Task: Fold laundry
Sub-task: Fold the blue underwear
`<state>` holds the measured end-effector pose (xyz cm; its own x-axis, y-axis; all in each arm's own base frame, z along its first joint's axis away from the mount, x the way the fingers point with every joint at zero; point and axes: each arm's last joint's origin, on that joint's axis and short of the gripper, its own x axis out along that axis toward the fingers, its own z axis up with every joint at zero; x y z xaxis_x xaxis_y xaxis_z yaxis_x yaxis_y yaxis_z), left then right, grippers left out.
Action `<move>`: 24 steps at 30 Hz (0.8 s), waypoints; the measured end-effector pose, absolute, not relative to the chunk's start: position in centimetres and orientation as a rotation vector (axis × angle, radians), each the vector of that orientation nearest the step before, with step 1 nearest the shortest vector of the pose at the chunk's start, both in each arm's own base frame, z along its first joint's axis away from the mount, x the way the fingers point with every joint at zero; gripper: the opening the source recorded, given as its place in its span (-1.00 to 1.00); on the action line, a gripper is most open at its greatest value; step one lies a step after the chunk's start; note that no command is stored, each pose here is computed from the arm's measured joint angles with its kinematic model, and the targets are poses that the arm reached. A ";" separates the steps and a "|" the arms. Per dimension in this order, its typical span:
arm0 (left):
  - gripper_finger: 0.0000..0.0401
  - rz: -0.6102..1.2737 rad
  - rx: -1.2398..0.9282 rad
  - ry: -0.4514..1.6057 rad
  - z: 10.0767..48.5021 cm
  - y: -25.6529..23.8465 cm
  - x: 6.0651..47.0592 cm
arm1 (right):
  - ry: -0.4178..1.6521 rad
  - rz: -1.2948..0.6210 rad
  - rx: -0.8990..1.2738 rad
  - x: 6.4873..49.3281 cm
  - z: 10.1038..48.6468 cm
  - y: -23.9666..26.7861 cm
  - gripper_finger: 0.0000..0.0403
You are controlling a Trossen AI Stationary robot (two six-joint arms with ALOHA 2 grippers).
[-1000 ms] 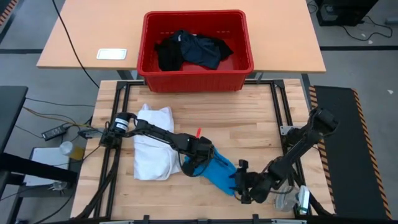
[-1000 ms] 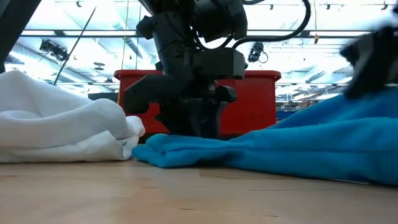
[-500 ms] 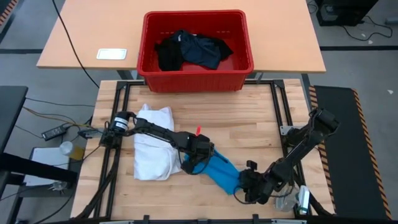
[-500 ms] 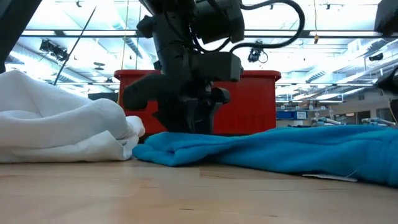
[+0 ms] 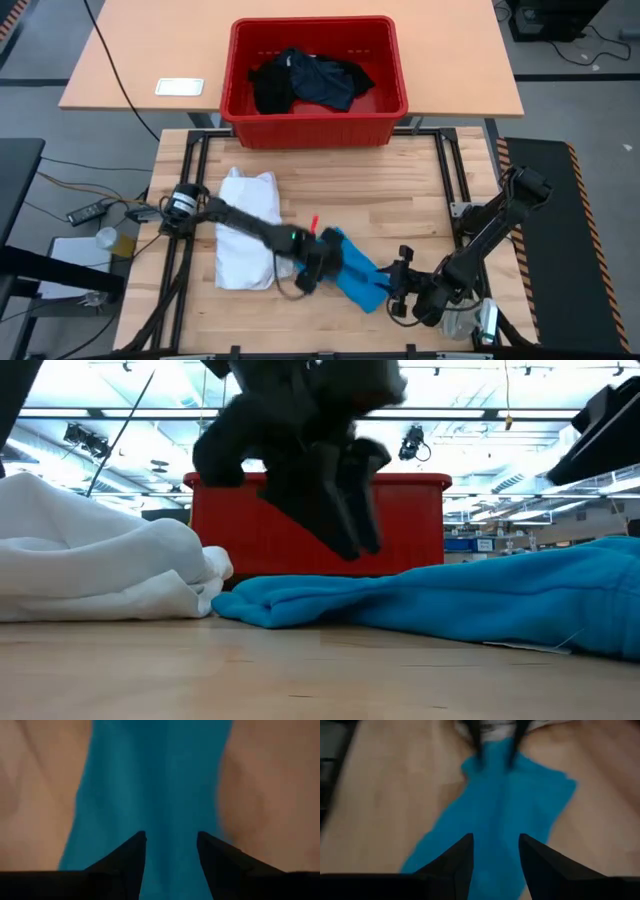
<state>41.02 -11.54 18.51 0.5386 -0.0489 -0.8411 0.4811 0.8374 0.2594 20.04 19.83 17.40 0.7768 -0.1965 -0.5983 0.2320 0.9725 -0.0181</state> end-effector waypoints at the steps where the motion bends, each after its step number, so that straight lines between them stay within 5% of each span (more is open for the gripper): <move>1: -0.09 -0.333 0.514 0.932 18.5 -12.5 41.0 | 0.630 -0.256 0.037 20.1 17.1 19.8 -0.20; 15: -0.09 -0.324 0.467 0.544 19.0 -19.0 42.2 | 0.580 -0.603 0.045 18.7 16.2 16.7 -0.20; 20: -0.09 -0.349 0.460 0.541 17.5 -19.7 42.5 | 0.526 -0.594 0.104 19.3 16.4 17.0 -0.20; 24: -0.09 -0.293 0.411 0.730 16.8 -19.4 41.2 | 0.509 -0.546 0.150 19.7 16.6 17.8 -0.20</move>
